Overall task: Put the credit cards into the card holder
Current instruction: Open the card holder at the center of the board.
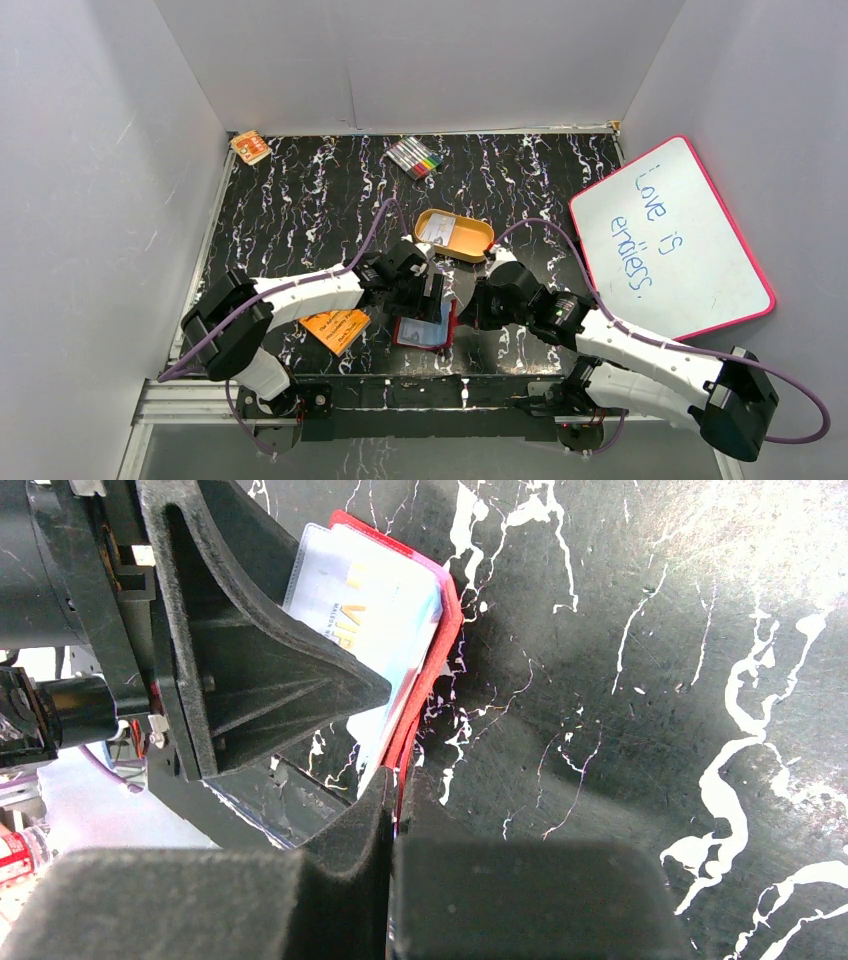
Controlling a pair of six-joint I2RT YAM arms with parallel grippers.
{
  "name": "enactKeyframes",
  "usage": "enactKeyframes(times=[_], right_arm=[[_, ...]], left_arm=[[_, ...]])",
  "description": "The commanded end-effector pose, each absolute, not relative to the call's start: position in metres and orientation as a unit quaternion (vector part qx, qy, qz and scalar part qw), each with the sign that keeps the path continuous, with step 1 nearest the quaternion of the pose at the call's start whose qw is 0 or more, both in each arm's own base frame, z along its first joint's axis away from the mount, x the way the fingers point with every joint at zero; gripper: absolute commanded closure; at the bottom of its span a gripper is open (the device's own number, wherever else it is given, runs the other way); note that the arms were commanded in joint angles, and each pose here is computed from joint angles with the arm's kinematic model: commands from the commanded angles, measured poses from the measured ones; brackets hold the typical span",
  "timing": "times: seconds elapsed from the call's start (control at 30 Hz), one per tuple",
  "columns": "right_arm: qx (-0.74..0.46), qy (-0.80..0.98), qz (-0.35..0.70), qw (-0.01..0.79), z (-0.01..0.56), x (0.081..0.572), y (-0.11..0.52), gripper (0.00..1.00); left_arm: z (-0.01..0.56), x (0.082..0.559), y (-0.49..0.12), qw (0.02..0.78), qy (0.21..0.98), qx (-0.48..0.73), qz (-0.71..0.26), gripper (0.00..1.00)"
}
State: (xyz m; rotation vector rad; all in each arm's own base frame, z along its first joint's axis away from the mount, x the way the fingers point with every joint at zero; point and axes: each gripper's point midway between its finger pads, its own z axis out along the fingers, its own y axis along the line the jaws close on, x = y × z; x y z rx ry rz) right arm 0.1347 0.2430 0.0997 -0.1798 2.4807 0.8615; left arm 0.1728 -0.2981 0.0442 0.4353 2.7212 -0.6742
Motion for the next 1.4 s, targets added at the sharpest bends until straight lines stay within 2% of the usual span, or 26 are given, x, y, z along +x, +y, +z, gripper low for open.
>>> enactKeyframes(times=[0.0,0.33,0.53,0.8,1.0,1.03,1.07,1.13,1.2,1.27,1.37], right_arm=[[-0.064,0.901,0.331,0.273,0.111,0.141,0.246,1.00],[-0.061,0.903,0.328,0.271,0.108,0.139,0.243,1.00],[-0.060,0.903,0.328,0.271,0.107,0.138,0.242,1.00],[-0.051,0.910,0.317,0.264,0.094,0.135,0.235,1.00],[-0.032,0.921,0.288,0.260,0.083,0.133,0.220,1.00],[-0.025,0.925,0.277,0.259,0.081,0.133,0.215,0.97],[-0.018,0.929,0.264,0.257,0.078,0.132,0.209,0.88],[-0.008,0.937,0.244,0.250,0.073,0.129,0.200,0.64],[0.001,0.943,0.226,0.247,0.071,0.127,0.191,0.44],[0.006,0.947,0.206,0.247,0.075,0.126,0.182,0.35],[-0.002,0.943,0.206,0.261,0.098,0.131,0.182,0.31]], left_arm=[[0.058,0.177,-0.287,0.177,0.949,0.149,-0.215,0.24],[0.070,0.184,-0.270,0.211,0.950,0.135,-0.187,0.20],[0.088,0.189,-0.274,0.234,0.941,0.133,-0.204,0.18],[0.082,0.174,-0.302,0.193,0.931,0.153,-0.271,0.18],[0.081,0.176,-0.305,0.192,0.930,0.149,-0.276,0.18],[0.083,0.178,-0.303,0.198,0.930,0.147,-0.272,0.18],[0.084,0.180,-0.301,0.203,0.931,0.143,-0.266,0.18],[0.087,0.184,-0.294,0.216,0.933,0.134,-0.253,0.17],[0.091,0.187,-0.287,0.230,0.935,0.124,-0.241,0.17],[0.097,0.191,-0.278,0.248,0.935,0.113,-0.228,0.16],[0.109,0.194,-0.267,0.271,0.932,0.097,-0.218,0.15]])
